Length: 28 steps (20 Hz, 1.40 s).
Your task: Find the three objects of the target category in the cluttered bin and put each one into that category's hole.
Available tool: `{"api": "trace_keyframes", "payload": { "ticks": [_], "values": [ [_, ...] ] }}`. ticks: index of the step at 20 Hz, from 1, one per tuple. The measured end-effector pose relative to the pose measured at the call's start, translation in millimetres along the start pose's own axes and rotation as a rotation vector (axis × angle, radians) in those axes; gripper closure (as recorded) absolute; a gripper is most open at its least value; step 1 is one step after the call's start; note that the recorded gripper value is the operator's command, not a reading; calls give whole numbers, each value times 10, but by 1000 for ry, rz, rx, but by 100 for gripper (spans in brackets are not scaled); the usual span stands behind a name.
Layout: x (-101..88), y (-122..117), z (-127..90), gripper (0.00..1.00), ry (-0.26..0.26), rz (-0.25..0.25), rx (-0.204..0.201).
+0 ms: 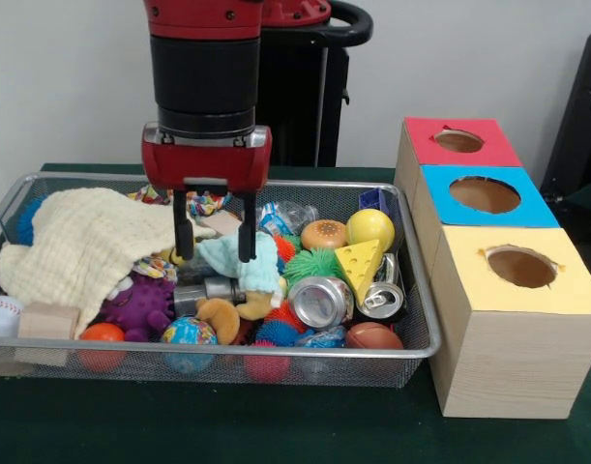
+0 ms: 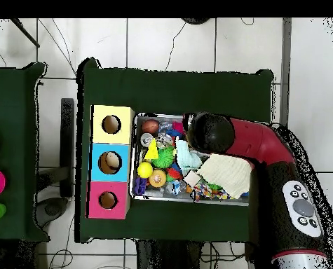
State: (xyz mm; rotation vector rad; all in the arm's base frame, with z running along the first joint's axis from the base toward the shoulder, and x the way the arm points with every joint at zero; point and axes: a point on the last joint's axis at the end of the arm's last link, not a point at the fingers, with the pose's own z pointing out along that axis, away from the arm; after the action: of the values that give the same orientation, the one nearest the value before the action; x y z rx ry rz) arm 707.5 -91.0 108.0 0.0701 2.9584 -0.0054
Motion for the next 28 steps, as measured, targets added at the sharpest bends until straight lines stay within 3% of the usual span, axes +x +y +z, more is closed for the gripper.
{"api": "trace_keyframes", "payload": {
  "ticks": [11,19,28],
  "values": [
    [386,8,131,0,72,-10,-12],
    [651,-54,368,0,122,-46,-5],
    [764,77,478,0,146,-65,-31]
  ]
}}
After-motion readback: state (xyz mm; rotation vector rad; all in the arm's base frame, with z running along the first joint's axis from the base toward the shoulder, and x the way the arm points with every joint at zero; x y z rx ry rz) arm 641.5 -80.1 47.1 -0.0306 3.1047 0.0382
